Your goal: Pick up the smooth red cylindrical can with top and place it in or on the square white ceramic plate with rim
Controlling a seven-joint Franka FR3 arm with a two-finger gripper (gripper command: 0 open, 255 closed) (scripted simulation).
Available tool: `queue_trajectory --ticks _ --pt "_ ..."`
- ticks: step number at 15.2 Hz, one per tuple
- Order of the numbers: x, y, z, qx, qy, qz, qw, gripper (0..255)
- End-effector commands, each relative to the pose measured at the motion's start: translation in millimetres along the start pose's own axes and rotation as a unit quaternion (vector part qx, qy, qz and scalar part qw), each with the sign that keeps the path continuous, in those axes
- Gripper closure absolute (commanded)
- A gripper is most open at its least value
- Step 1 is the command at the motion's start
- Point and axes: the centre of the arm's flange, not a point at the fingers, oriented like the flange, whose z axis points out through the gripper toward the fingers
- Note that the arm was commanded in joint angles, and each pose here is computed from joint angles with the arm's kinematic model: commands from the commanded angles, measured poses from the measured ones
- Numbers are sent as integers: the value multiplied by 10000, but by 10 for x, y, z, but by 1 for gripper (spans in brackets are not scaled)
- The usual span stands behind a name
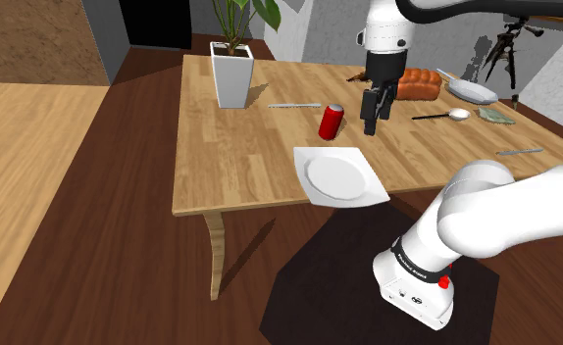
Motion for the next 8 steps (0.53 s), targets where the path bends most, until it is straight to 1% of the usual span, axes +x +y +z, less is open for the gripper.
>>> queue_trajectory --ticks 1,4,8 --pt "0 0 0 0 0 0 10000 0" --pt "182 284 89 -17 244 -257 9994 0" --pt "453 649 191 -40 568 -599 9966 0"
